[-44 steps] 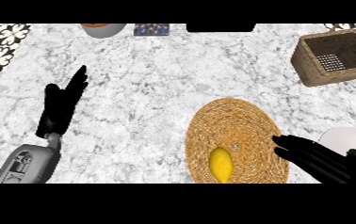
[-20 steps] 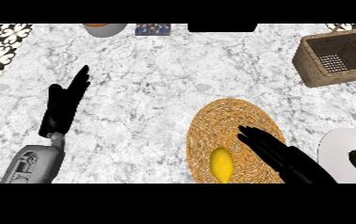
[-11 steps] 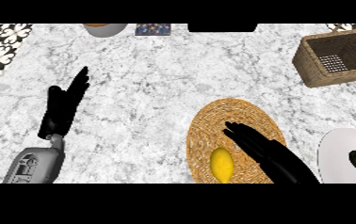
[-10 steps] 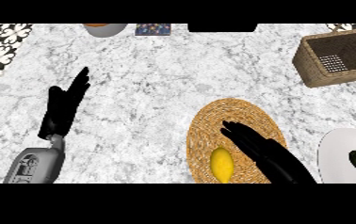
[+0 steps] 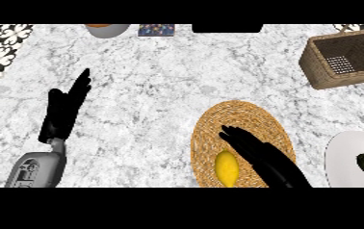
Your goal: Pick the lemon from the placemat and place it in the basket
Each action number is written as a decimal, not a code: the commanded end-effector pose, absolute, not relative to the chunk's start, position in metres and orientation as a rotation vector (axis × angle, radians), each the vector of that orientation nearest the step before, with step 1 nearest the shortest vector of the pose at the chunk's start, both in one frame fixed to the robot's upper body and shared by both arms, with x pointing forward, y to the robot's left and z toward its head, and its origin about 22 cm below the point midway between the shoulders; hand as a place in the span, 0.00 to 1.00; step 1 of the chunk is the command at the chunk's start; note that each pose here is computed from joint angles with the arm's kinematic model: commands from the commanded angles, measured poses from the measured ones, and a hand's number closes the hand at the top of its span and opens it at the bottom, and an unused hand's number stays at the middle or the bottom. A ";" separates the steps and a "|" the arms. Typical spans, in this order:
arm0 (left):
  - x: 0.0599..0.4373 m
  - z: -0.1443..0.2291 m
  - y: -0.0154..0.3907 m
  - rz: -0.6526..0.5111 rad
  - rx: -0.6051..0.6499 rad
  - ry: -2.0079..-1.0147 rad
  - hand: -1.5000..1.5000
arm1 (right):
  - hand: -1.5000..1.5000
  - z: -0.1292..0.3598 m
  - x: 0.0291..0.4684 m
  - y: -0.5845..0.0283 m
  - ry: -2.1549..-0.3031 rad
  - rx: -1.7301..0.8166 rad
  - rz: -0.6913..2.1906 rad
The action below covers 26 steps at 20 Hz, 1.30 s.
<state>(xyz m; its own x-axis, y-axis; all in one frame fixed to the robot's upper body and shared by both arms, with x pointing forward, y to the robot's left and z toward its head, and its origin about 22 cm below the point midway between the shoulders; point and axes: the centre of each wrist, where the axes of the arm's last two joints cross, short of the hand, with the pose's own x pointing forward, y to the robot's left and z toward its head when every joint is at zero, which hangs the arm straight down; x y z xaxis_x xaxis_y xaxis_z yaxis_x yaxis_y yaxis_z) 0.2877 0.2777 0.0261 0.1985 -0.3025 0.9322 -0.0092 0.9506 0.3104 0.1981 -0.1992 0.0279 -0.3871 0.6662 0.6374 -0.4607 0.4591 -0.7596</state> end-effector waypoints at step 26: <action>0.282 0.021 0.259 -0.203 0.274 -1.353 0.50 | 1.00 -0.014 0.213 -0.170 -1.599 -0.320 1.414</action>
<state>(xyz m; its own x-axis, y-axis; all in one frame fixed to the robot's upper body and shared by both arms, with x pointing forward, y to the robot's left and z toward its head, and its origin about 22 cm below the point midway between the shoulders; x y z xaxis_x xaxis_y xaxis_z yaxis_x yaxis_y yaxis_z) 0.2925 0.2730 0.0249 0.2050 -0.3031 0.9307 -0.0096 0.9502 0.3115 0.2131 -0.1723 -0.0101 -0.4819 0.7038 0.5220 -0.4005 0.3530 -0.8456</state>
